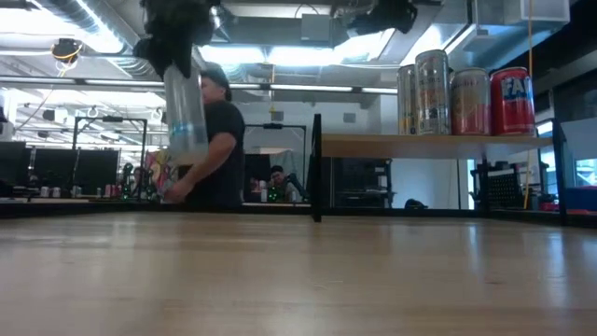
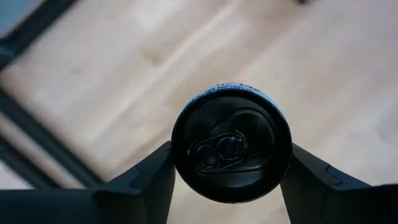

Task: Place canned beverage on shelf
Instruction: Put the top white blue soda can on the shelf

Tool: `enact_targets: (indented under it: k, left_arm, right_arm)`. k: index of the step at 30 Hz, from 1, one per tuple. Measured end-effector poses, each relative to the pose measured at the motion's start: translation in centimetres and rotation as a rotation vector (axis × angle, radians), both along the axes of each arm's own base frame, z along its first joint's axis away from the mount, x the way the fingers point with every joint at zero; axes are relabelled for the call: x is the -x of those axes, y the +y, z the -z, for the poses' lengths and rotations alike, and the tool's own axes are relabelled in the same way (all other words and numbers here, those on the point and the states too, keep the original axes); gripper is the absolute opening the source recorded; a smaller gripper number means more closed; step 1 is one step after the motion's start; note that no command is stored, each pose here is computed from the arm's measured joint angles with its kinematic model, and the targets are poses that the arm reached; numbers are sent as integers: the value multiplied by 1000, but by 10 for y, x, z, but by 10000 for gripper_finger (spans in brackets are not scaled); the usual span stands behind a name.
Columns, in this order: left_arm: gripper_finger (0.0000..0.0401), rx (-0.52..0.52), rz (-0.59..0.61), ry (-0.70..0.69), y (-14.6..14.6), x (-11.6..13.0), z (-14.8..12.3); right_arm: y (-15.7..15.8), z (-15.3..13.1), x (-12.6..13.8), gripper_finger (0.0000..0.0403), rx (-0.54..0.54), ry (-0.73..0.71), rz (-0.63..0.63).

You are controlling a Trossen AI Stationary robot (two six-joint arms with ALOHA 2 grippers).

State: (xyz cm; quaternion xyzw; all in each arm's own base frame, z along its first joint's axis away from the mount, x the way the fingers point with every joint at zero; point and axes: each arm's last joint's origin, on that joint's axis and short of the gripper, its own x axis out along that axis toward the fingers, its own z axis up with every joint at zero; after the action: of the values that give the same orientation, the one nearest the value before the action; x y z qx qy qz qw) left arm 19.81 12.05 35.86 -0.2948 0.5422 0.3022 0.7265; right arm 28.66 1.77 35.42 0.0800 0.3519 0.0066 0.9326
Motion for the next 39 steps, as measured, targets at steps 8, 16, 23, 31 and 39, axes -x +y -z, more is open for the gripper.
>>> enact_targets:
  k: [8,16,23,31,39]
  left_arm:
    - [211,25,36,-42,-73,-39,2]
    - [212,39,44,-45,-127,-77,24]
    - [212,51,43,21,-158,-101,52]
    - [213,48,77,58,-177,-115,72]
    - [257,23,116,34,-181,-118,73]
  right_arm:
    - [34,50,-3,325,32,-19,-7]
    - [59,88,4,325,30,-37,-27]
    - [58,105,9,325,35,-9,10]
    - [57,109,10,325,48,-5,24]
    - [57,109,10,325,26,-5,44]
